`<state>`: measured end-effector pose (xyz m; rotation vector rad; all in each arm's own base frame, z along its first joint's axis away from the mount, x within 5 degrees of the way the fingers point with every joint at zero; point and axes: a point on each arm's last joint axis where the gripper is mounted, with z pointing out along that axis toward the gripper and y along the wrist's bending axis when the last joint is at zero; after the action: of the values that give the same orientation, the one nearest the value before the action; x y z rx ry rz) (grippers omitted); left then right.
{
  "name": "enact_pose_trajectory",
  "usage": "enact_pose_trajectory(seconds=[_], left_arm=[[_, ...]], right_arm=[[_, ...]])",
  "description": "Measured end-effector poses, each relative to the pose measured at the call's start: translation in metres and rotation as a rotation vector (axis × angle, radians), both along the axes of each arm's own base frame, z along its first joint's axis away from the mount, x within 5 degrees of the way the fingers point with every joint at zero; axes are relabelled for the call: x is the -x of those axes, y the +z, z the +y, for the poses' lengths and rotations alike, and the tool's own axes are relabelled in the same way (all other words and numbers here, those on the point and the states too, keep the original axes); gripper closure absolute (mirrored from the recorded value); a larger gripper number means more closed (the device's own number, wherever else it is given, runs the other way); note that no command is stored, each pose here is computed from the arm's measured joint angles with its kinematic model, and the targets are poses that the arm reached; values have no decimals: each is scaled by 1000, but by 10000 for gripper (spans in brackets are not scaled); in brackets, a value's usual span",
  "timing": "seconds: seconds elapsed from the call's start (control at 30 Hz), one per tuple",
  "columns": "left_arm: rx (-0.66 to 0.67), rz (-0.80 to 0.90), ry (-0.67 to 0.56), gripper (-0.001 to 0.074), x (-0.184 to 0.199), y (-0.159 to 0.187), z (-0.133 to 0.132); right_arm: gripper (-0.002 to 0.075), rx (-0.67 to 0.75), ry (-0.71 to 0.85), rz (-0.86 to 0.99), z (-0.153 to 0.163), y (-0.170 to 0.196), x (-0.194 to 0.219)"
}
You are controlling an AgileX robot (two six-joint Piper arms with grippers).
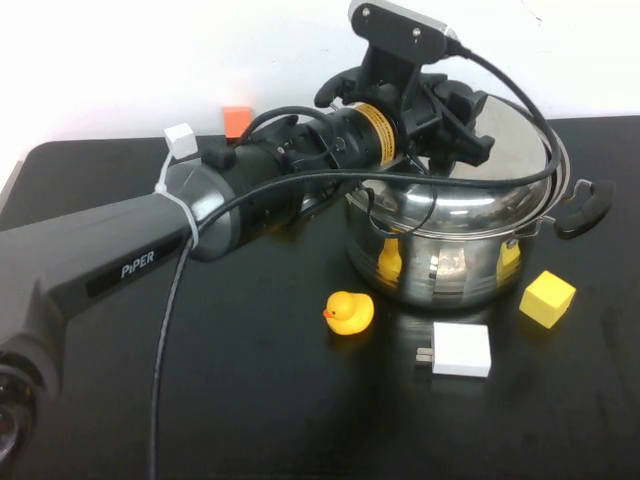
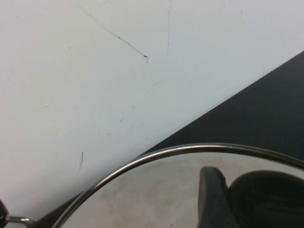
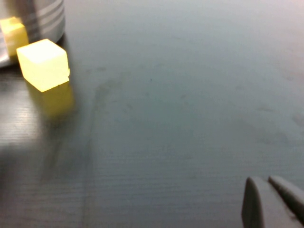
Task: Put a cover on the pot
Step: Place the pot lid on the pot
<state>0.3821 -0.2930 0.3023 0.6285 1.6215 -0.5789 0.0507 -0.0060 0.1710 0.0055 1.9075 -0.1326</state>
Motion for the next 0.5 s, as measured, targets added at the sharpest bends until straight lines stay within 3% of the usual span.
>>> enact_pose_trajectory(seconds=[0.23, 0.5], left_arm=[[-38, -47, -34, 412, 5, -2, -9], [29, -75, -60, 412, 6, -1, -14]], right_arm=[[728, 0, 0, 0, 0, 0, 0], [728, 0, 0, 0, 0, 0, 0]])
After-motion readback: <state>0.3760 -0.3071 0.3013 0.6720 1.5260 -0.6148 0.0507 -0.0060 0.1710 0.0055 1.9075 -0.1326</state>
